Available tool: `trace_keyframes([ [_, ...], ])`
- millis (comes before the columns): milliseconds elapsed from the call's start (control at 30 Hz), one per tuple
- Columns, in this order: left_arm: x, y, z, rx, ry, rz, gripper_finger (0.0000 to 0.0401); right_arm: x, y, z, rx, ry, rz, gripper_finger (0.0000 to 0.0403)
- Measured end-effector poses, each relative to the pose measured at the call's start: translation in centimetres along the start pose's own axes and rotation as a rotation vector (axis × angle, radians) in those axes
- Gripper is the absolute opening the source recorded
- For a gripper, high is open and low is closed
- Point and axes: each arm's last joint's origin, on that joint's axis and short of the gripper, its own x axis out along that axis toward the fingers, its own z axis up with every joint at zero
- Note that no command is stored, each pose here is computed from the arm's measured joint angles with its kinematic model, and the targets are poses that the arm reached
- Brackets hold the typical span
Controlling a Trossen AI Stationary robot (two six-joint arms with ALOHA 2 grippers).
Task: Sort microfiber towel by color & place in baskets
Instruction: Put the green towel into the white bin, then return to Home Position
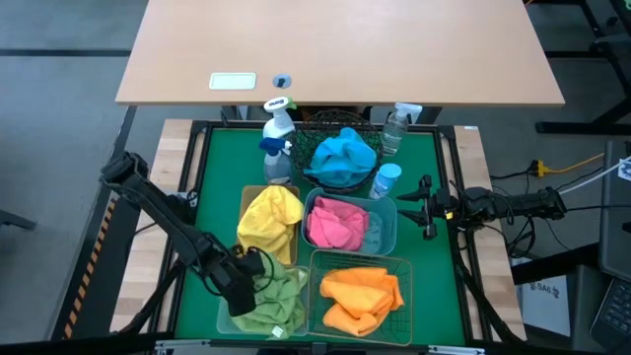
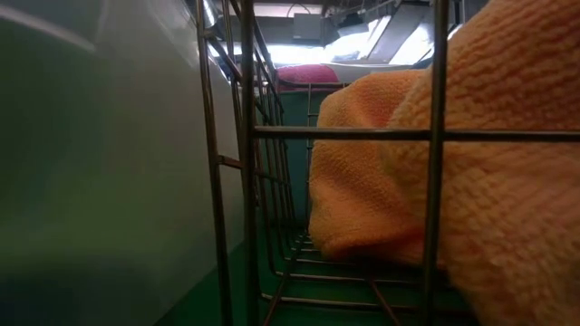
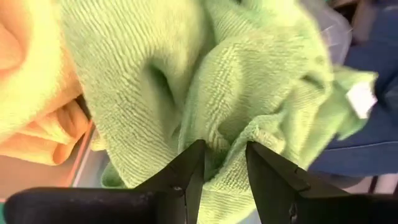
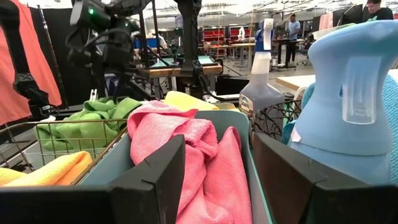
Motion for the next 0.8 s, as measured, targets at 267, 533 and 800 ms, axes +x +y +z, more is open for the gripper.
trace_keyframes([
  [267,-3.6,0.4,0.4,-0.022,-0.096,-0.086,0.0113,0.0,0.0,0.0,0.000,0.000,0.000,0.0189],
  [533,-6.7,1.2,0.9,-0.025,-0.248,-0.129,0.0112,0.0,0.0,0.0,0.000,0.000,0.000,0.0189],
  [800,-10.3,3.8,3.7,0.102,-0.477,-0.103,0.0112,0.0,0.0,0.0,0.000,-0.001,-0.001,0.0189],
])
